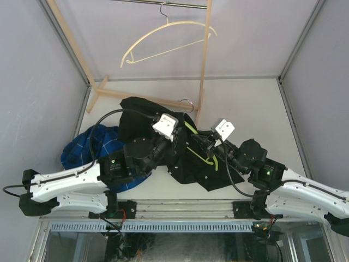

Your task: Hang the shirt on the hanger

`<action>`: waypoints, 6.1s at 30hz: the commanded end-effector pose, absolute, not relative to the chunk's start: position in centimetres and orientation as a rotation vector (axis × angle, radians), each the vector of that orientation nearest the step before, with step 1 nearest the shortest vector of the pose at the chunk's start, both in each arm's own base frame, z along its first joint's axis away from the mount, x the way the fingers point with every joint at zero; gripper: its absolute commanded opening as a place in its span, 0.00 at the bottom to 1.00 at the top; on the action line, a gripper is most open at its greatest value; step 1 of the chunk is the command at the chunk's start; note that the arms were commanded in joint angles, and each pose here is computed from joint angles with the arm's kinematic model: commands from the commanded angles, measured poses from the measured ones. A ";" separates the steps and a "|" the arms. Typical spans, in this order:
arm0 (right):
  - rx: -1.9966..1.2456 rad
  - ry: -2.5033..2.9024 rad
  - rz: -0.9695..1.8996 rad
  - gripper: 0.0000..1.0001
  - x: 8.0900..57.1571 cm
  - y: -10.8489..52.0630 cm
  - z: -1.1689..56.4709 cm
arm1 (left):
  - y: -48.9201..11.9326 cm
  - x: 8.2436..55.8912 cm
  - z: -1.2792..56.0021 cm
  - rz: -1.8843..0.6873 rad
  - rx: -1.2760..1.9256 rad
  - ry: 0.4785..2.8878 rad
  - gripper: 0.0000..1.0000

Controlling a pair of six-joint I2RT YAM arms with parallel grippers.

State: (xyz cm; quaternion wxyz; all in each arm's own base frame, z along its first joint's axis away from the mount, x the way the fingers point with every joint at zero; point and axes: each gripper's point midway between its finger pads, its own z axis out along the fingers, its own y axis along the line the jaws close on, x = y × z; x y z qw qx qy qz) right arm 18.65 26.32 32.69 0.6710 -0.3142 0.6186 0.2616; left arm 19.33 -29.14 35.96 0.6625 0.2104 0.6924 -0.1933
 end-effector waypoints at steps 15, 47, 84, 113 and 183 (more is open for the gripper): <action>-0.520 1.280 0.703 0.00 19.4 27.4 37.1 | -33.1 13.9 44.9 -0.860 0.681 1.302 0.00; -0.317 1.185 0.755 0.00 19.1 21.4 38.8 | -31.0 11.8 42.2 -0.856 0.823 1.346 0.74; -0.837 1.150 0.999 0.00 10.3 23.3 36.6 | -22.1 12.2 41.0 -0.341 1.314 1.237 0.82; -0.927 1.153 1.041 0.00 9.3 24.3 36.1 | -25.6 8.8 38.7 -0.628 1.412 1.250 0.00; -1.022 1.105 1.061 0.00 8.1 24.7 35.7 | -25.1 8.9 34.4 -0.817 1.305 1.442 0.69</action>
